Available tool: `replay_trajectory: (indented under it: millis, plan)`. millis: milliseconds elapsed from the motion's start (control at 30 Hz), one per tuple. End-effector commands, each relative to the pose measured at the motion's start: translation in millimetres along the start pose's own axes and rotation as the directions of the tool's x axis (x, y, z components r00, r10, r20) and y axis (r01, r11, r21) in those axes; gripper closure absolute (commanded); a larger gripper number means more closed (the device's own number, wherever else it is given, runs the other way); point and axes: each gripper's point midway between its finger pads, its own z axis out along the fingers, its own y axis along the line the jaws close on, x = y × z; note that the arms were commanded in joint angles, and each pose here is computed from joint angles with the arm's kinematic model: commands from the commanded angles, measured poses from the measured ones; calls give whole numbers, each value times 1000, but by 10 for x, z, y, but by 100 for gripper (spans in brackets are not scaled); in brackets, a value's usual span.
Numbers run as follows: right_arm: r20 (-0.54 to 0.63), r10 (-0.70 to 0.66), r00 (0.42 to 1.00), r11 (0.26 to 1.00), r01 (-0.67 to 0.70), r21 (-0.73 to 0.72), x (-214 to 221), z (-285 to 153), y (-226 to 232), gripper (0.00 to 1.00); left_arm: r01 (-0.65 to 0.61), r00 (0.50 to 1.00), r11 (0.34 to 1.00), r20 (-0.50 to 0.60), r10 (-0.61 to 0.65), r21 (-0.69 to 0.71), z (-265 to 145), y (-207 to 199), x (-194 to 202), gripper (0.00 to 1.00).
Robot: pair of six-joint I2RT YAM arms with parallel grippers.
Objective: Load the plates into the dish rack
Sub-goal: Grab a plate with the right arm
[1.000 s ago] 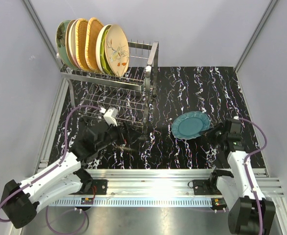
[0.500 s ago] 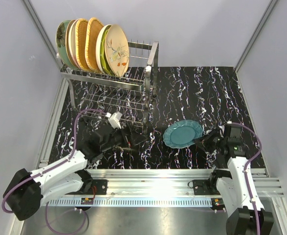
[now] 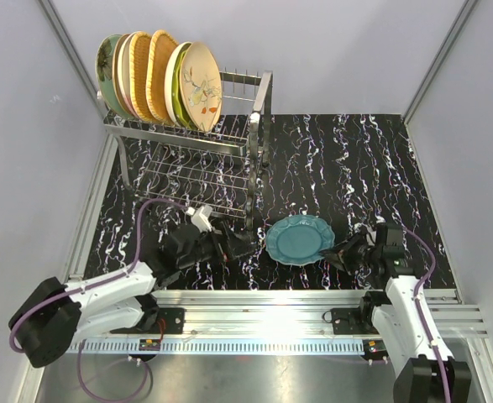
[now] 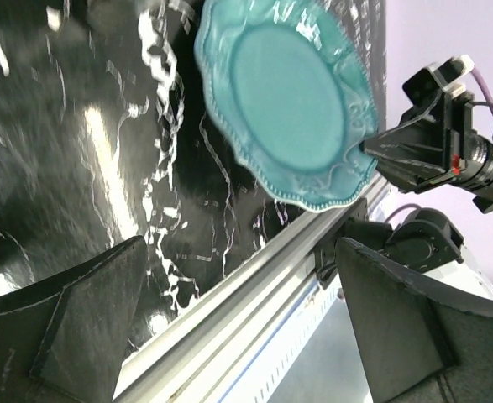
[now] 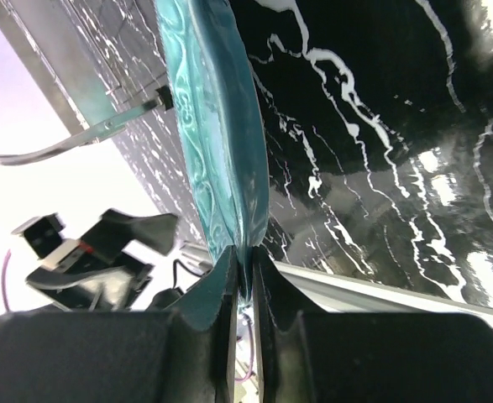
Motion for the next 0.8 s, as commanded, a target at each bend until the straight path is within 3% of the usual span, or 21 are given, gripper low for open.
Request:
replay_trajectory:
  millis: [0, 767]
  plan:
    - [-56, -3, 998, 991, -5, -135, 94, -1, 298, 100, 71, 997, 996, 23, -73, 59, 70, -130, 16, 4]
    - [-169, -42, 985, 989, 17, -150, 518, 192, 404, 100, 242, 970, 966, -47, -239, 94, 650, -419, 394, 7]
